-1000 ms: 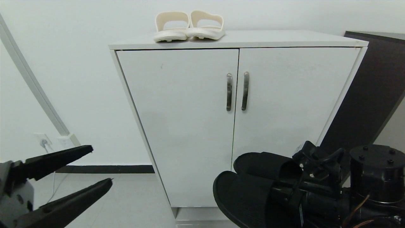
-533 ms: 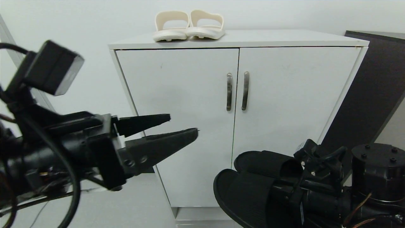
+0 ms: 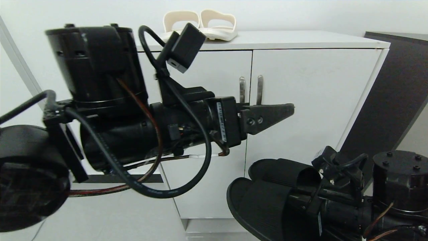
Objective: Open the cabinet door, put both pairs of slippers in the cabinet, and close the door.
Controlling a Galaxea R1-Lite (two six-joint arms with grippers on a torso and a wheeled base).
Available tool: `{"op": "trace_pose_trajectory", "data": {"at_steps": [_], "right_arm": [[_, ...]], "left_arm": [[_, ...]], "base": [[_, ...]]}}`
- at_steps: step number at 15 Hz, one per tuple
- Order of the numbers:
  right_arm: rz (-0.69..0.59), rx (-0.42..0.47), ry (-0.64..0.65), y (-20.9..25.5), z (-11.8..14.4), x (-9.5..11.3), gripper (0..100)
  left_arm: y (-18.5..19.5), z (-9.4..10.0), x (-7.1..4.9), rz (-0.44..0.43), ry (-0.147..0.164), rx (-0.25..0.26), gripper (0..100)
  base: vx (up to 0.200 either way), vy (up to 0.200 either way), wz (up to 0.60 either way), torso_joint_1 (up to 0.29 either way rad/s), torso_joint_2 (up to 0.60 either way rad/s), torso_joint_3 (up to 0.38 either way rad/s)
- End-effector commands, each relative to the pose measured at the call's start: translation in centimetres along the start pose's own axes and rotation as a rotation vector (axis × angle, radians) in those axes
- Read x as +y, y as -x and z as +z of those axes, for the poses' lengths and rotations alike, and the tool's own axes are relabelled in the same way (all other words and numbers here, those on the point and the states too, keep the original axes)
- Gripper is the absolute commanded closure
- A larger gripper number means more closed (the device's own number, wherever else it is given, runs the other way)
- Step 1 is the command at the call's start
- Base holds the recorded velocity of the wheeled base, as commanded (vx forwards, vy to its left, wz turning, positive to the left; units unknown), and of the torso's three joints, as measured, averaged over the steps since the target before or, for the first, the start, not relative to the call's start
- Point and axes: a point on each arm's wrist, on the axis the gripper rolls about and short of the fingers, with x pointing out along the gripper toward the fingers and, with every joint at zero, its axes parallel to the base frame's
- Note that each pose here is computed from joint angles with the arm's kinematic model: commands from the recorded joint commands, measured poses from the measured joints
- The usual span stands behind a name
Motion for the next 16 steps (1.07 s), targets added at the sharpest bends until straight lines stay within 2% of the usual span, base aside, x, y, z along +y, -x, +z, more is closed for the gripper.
{"op": "trace_pose_trajectory", "data": {"at_steps": [1, 5, 9, 11, 16], "right_arm": [[-0.002, -0.001, 0.0, 0.0, 0.0, -0.1, 100], [-0.011, -0.001, -0.003, 0.0, 0.0, -0.3, 100], [-0.011, 0.0, -0.003, 0.1, 0.0, -0.3, 100], [-0.011, 0.002, -0.004, 0.1, -0.1, -0.3, 100], [-0.011, 0.002, -0.004, 0.1, -0.1, -0.3, 100]], "left_arm": [[-3.0, -1.4, 1.2, 0.006, 0.017, 0.04, 0], [-5.0, -1.1, 2.0, 0.009, 0.013, 0.024, 0], [-6.0, -0.1, 3.6, 0.038, 0.006, -0.01, 0], [-6.4, 0.4, 5.0, 0.069, 0.002, -0.028, 0], [-7.5, 0.4, 6.6, 0.104, 0.0, -0.04, 0]], "base": [[0.0, 0.0, 0.0, 0.0, 0.0, 0.0], [0.0, 0.0, 0.0, 0.0, 0.0, 0.0], [0.0, 0.0, 0.0, 0.0, 0.0, 0.0], [0.0, 0.0, 0.0, 0.0, 0.0, 0.0], [0.0, 0.0, 0.0, 0.0, 0.0, 0.0]]}}
